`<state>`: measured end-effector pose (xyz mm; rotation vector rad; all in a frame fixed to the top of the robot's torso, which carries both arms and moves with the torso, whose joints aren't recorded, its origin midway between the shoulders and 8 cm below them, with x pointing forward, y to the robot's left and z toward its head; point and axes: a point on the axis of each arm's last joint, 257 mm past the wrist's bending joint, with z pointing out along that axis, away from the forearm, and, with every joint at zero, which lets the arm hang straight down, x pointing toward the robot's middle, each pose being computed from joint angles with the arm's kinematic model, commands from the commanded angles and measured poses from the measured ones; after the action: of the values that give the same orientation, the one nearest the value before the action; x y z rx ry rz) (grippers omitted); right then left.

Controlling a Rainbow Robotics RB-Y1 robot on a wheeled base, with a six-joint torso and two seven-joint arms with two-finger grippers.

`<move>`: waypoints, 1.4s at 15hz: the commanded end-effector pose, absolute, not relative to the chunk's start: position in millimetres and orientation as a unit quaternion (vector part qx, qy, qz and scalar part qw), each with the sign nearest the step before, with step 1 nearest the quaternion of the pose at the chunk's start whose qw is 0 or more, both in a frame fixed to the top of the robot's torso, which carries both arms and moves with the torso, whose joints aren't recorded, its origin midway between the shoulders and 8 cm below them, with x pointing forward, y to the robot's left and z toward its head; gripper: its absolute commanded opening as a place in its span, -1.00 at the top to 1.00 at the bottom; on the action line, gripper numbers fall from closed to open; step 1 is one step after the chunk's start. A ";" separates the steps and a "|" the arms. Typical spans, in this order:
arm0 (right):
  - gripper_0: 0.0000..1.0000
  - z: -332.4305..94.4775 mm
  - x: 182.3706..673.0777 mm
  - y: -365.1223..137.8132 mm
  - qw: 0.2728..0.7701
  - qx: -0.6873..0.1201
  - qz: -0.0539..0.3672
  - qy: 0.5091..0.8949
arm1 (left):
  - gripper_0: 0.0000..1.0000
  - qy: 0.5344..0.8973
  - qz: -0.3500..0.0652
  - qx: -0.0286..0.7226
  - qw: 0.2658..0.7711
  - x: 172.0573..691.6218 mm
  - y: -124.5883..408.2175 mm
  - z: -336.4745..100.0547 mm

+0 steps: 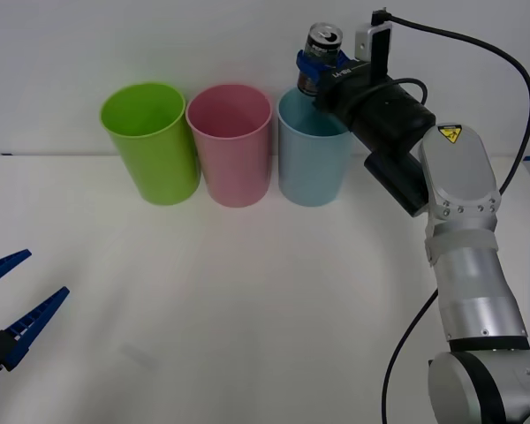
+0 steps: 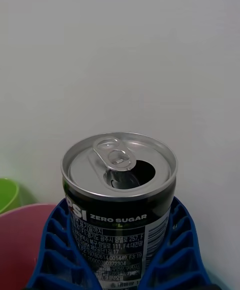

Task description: Grasp the object on the table and drop it into the matching bin: aluminum can to the light blue bin, PET bottle to the pink bin.

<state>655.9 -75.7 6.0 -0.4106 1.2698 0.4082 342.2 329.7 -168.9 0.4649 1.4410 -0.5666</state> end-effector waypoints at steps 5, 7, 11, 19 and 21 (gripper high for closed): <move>1.00 0.4 664.6 -76.5 0.767 -0.181 0.174 0.591 | -1.00 0.645 -0.253 0.208 0.691 342.3 329.7 -168.9; 0.84 0.6 664.5 -76.5 0.767 -0.182 0.173 0.590 | -1.00 0.645 -0.253 0.208 0.691 342.3 329.7 -168.9; -1.00 0.3 664.4 -76.2 0.768 -0.188 0.167 0.589 | -1.00 0.645 -0.253 0.208 0.691 342.3 329.7 -168.9; -1.00 -3.8 652.4 -73.0 0.762 -0.214 0.183 0.584 | -1.00 0.645 -0.253 0.208 0.691 342.3 329.7 -168.9; -1.00 -5.7 642.8 -79.0 0.765 -0.214 0.180 0.580 | -1.00 0.645 -0.253 0.208 0.691 342.3 329.7 -168.9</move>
<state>646.3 -77.1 -6.0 -0.4651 1.2655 0.3928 342.2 329.7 -168.9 0.4649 1.4410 -0.5667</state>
